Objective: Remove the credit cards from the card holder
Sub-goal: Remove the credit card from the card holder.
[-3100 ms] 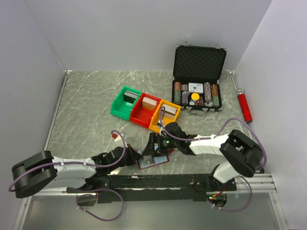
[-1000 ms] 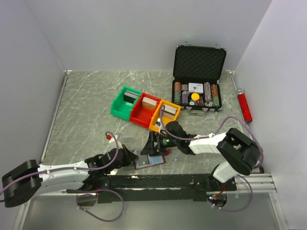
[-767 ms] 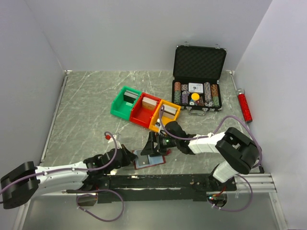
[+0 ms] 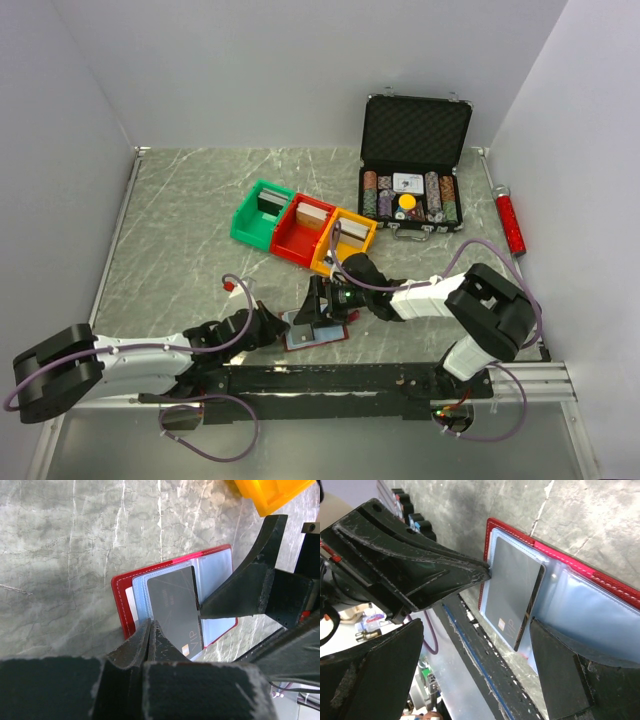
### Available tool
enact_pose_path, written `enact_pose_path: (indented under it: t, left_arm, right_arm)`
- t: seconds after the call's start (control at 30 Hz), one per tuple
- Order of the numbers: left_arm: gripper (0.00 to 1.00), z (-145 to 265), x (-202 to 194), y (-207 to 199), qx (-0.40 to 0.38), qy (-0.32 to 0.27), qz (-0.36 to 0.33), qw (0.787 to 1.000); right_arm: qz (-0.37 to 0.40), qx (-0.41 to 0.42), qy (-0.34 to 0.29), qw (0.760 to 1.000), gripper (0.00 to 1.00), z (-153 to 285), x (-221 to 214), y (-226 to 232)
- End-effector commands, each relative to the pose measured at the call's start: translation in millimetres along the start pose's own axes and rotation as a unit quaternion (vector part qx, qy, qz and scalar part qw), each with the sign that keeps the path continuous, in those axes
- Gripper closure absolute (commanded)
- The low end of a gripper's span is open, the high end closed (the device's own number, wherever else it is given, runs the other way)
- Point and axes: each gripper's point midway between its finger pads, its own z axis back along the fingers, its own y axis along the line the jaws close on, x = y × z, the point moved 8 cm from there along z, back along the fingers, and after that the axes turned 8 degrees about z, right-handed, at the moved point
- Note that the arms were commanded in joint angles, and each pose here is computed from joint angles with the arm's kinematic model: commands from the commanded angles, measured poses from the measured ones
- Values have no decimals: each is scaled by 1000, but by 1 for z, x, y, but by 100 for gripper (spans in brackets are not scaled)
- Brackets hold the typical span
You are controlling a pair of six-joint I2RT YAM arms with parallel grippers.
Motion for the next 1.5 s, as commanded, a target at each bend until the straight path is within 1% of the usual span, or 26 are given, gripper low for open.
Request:
enact_pose_path:
  t: [0.0,0.13,0.33,0.53,0.83,1.0,1.07,1.2,1.27,1.47]
  left_arm:
    - [99,0,-4,12,33,12,-13,999]
    - [99,-1,-5,13,33,12,-12,999]
    - [99,-2,-6,13,34,15,-15,999]
    - [99,-4,-6,11,35,16,-20,999]
    - [99,-5,-7,12,37,20,-22,999]
    - [99,-7,-9,10,37,24,-24,999]
    - [99,-7,-9,10,38,24,-25,999]
    - [99,-7,-10,10,38,23,-24,999]
    - [99,-7,-9,10,38,23,-24,999]
    - [99,-5,-9,11,38,21,-22,999]
  right_arm:
    - [14,-30,-8,999,6,-3,6,-1]
    - [15,-45,-1,999,5,-2,5,-4]
    - [17,3,-7,1000,6,-4,5,6]
    - [20,22,-13,999,11,-1,6,13]
    - [19,37,-14,999,26,-1,6,15]
    - [17,47,-14,999,30,-1,4,15]
    - [15,49,-15,999,34,-2,3,14]
    - [14,50,-14,999,50,-2,3,14]
    - [14,50,-14,999,55,-1,3,14]
    - [13,47,-12,999,64,-2,2,13]
